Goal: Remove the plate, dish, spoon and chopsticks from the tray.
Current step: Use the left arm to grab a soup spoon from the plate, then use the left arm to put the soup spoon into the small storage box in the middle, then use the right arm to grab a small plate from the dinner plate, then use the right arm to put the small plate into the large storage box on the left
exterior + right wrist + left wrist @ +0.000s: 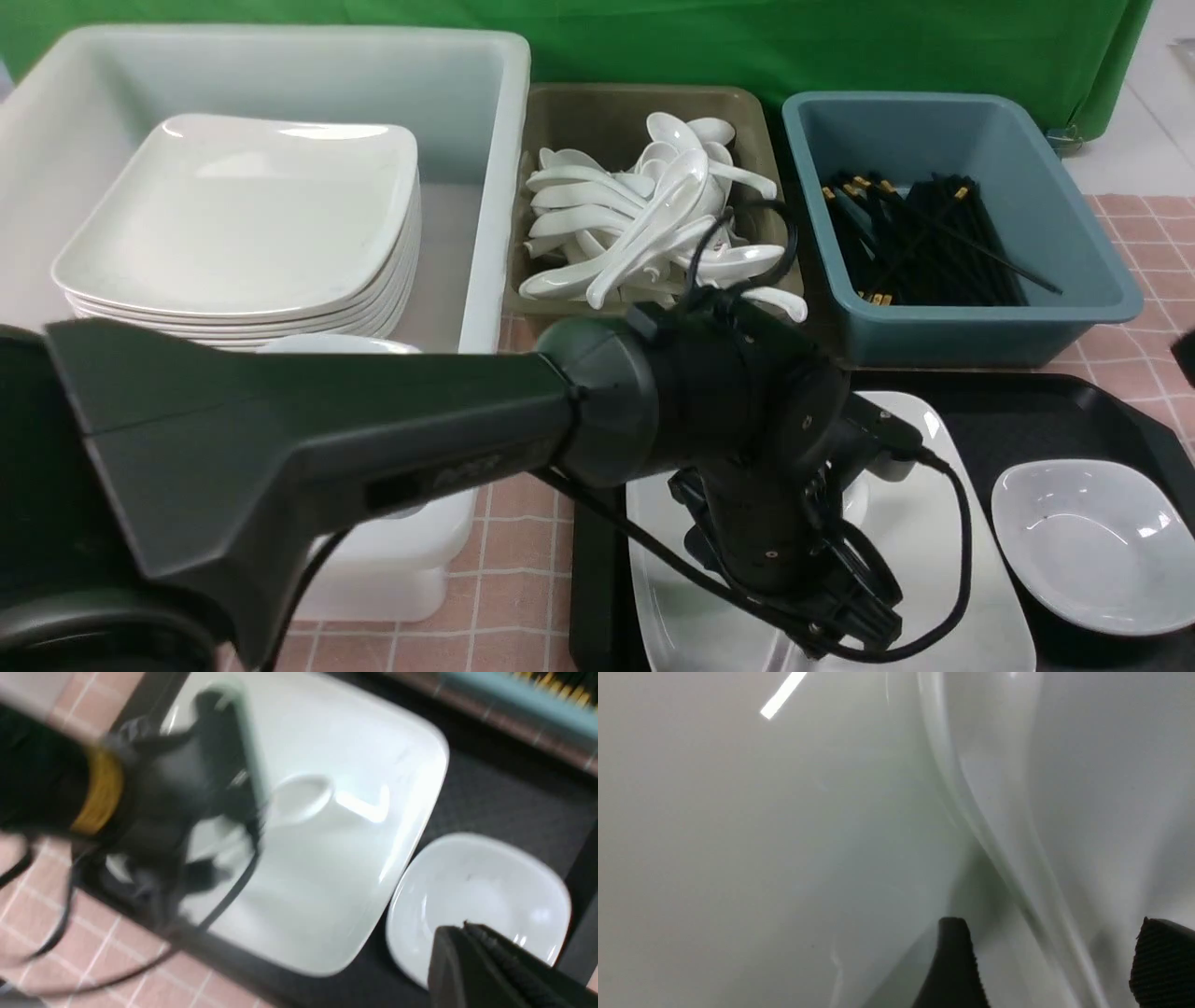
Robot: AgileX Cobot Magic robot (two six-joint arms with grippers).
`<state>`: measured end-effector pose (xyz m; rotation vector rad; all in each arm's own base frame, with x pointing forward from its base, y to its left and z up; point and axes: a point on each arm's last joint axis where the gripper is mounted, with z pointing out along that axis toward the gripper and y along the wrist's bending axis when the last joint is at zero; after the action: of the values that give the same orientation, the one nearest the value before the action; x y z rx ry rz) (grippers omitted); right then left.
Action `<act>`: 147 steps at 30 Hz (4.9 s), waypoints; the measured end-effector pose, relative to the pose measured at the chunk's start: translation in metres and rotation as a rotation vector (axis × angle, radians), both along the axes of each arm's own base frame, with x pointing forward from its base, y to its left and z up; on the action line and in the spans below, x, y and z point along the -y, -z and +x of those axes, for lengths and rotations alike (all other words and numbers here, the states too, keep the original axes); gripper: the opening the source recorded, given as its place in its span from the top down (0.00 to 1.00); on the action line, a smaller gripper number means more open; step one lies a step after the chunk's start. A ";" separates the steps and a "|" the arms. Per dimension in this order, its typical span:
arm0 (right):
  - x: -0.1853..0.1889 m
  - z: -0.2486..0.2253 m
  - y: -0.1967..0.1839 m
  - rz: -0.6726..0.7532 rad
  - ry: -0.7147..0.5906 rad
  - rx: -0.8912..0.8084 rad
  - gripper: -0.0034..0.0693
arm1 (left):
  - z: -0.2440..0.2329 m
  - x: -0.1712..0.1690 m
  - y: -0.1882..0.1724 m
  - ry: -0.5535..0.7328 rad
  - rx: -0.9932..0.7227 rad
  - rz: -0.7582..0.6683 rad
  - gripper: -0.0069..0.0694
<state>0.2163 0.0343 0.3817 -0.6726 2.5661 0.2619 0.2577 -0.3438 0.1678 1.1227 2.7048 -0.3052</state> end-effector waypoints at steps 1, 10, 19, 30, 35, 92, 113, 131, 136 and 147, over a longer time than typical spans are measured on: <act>0.000 -0.009 -0.001 0.001 0.002 0.017 0.91 | 0.001 0.001 0.003 -0.003 0.005 0.007 0.34; 0.002 -0.039 -0.016 -0.001 -0.006 0.123 0.91 | 0.005 0.000 -0.006 0.008 0.030 0.049 0.83; 0.000 -0.038 -0.016 0.007 -0.044 0.172 0.91 | 0.047 -0.015 -0.127 -0.077 0.302 -0.156 0.84; -0.037 -0.003 -0.012 0.310 -0.110 0.520 0.91 | 0.182 -0.099 -0.160 -0.422 0.577 -0.413 0.87; -0.049 0.022 0.000 0.313 -0.077 0.548 0.91 | 0.217 -0.121 -0.111 -0.525 0.536 -0.385 0.87; -0.015 0.049 0.224 -0.454 -0.139 -0.298 0.20 | -0.046 -0.030 -0.118 0.242 0.128 -0.154 0.91; -0.035 0.059 0.129 -0.411 -0.077 -0.131 0.85 | -0.032 -0.049 -0.136 0.154 0.230 -0.139 0.91; -0.263 0.047 -0.004 0.210 -0.577 0.256 0.85 | -0.056 -0.327 -0.246 -0.732 0.481 -0.175 0.91; -0.330 0.051 0.029 0.204 -0.686 0.231 0.85 | -0.082 -0.352 -0.223 -0.907 0.457 -0.173 0.91; -0.377 0.060 0.095 0.085 -0.759 0.194 0.52 | -0.091 -0.356 -0.209 -0.943 0.454 -0.225 0.91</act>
<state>0.2768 0.4112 0.2865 -1.5319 2.0017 0.5109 0.1666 0.0121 0.3769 -0.1857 2.3728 -0.1550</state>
